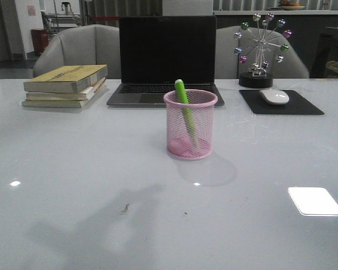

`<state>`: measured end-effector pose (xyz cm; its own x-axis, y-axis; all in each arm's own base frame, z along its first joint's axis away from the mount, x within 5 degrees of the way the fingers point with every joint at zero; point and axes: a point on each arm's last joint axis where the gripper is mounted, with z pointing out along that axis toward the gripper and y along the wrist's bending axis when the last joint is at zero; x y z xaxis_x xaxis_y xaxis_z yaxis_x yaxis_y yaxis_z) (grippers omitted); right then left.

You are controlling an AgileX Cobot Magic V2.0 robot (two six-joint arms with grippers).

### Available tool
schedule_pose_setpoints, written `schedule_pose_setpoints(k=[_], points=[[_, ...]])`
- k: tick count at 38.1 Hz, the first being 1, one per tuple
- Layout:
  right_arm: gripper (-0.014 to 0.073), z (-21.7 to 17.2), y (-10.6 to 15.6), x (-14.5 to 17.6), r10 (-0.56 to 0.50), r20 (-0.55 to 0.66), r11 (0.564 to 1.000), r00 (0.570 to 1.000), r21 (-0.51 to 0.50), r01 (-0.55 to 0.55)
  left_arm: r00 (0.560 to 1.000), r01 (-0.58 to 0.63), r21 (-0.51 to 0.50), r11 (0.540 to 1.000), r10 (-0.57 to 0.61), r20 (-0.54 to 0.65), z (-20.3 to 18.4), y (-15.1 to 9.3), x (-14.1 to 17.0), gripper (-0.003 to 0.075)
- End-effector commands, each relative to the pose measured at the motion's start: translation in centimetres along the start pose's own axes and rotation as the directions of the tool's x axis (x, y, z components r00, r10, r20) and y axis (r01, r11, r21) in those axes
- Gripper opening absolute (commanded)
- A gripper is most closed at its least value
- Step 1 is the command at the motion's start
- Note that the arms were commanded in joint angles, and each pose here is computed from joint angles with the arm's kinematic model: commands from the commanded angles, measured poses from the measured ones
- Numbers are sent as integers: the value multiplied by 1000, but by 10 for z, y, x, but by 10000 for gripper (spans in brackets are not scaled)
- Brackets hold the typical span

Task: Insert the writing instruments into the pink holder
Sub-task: 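Carry the pink marker upright over the pink holder with the left gripper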

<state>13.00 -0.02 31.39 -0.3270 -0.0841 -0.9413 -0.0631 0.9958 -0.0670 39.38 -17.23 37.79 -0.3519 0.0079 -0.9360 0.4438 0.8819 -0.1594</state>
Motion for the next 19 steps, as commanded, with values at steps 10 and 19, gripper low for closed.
schedule_pose_setpoints(k=[10, 19], points=[[395, -4, -4, -16, -13, 106, 999, 994, 41, 9, 931, -127, 91, 988, 87, 355, -13, -91, -24, 104], [395, -4, -4, -16, -13, 106, 999, 994, 41, 9, 923, -141, 108, 984, 91, 375, 12, -122, 12, 106]])
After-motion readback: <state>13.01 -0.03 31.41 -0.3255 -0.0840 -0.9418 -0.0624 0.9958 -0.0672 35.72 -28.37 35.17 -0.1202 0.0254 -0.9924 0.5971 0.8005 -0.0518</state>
